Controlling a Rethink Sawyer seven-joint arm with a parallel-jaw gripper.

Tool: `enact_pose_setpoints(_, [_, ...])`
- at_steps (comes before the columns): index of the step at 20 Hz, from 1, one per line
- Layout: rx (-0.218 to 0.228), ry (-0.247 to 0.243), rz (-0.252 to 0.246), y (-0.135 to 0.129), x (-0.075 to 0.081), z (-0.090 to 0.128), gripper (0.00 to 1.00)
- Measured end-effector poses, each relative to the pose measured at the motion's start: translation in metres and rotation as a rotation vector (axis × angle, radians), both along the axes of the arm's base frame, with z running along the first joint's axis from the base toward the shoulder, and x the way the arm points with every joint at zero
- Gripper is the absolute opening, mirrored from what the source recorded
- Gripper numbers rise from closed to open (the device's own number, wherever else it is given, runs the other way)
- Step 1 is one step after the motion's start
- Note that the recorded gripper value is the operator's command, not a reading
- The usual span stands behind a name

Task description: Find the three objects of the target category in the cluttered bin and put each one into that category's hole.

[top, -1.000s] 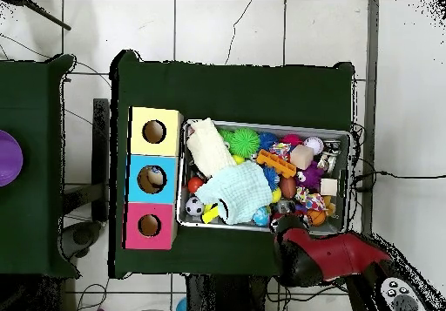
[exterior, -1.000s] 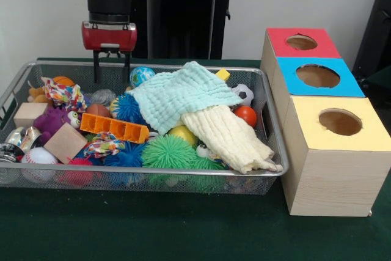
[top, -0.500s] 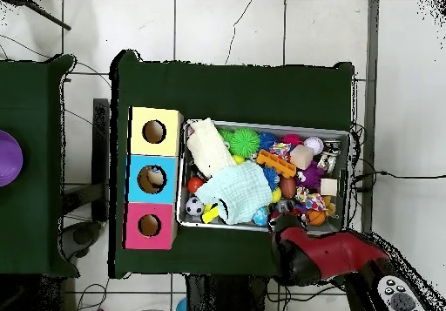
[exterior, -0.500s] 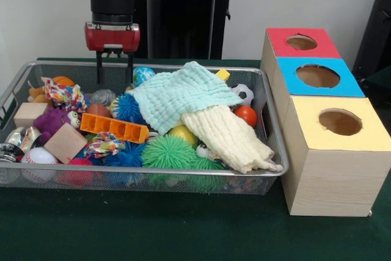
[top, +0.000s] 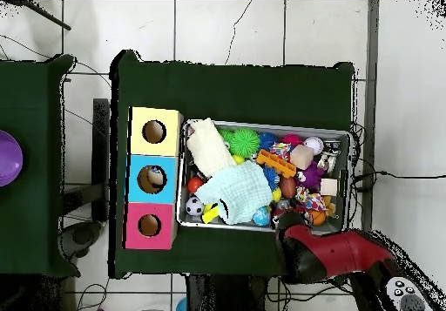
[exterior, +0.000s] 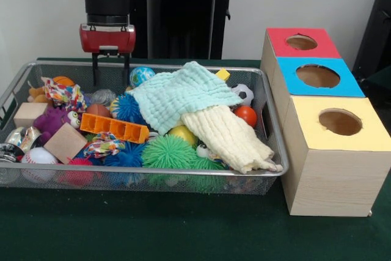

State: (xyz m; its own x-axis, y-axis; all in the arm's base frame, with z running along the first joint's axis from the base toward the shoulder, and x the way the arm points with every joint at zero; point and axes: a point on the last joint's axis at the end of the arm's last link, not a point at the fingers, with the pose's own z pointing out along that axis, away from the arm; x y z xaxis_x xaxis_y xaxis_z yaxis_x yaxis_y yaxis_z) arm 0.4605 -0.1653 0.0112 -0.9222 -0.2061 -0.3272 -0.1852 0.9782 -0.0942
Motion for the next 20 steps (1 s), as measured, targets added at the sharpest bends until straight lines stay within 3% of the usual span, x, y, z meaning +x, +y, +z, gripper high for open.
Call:
enact_pose_setpoints(10, [-0.004,0.013,0.002,0.000,0.003,-0.001,1.00])
enact_pose_setpoints(20, [-0.019,0.002,0.058,0.022,0.018,0.000,1.00])
